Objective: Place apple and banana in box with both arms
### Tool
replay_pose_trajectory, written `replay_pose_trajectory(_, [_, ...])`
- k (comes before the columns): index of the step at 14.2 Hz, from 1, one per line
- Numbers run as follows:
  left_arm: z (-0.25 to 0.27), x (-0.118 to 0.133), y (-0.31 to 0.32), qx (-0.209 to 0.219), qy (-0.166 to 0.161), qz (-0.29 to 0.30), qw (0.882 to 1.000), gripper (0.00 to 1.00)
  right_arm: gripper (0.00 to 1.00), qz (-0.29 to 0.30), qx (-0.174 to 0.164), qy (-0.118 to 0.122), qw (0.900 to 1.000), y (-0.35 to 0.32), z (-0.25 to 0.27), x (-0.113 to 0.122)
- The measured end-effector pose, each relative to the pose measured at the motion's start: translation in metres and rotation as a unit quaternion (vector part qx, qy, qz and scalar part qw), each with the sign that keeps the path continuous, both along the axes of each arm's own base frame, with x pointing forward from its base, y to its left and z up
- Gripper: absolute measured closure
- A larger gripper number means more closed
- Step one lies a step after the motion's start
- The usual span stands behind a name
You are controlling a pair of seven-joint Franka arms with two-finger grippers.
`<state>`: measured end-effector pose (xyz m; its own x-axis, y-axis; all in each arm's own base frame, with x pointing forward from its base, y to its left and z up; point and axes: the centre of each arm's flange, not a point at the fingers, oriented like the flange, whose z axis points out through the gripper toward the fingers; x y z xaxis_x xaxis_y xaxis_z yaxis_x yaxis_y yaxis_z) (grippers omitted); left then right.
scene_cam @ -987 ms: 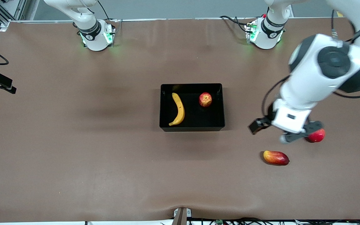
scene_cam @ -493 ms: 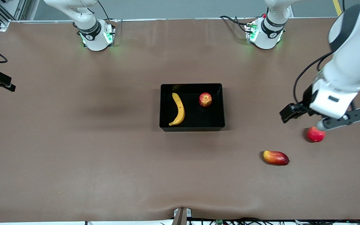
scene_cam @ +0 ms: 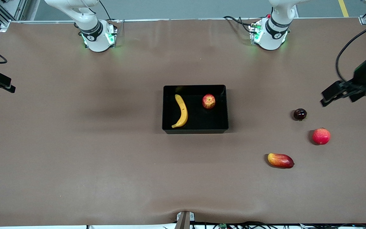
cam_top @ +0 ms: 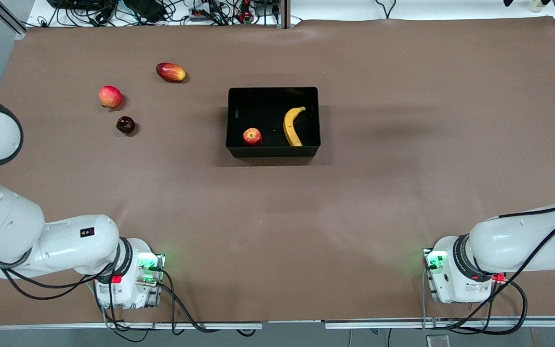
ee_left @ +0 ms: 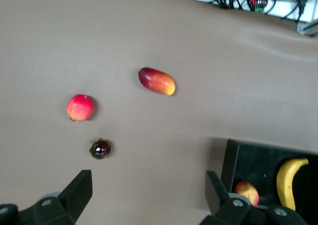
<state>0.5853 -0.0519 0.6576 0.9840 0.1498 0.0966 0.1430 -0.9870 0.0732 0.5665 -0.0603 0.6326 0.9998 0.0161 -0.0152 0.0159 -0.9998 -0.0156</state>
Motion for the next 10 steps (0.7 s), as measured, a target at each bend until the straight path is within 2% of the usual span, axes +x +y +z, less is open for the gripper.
replay_pose_trajectory(2, [0.004, -0.019, 0.015, -0.019, 0.007, -0.006, 1.0, 0.0, 0.0, -0.002, 0.001, 0.011, 1.0, -0.002, -0.002, -0.003])
replay_pose_trajectory(4, [0.007, -0.036, 0.018, -0.019, 0.021, -0.006, 1.0, 0.0, 0.0, -0.005, 0.002, 0.018, 1.0, -0.006, -0.003, -0.005])
replay_pose_trajectory(10, [0.016, -0.056, 0.009, 0.011, 0.035, -0.018, 0.999, 0.0, 0.0, -0.005, 0.002, 0.022, 1.0, -0.006, -0.003, -0.006])
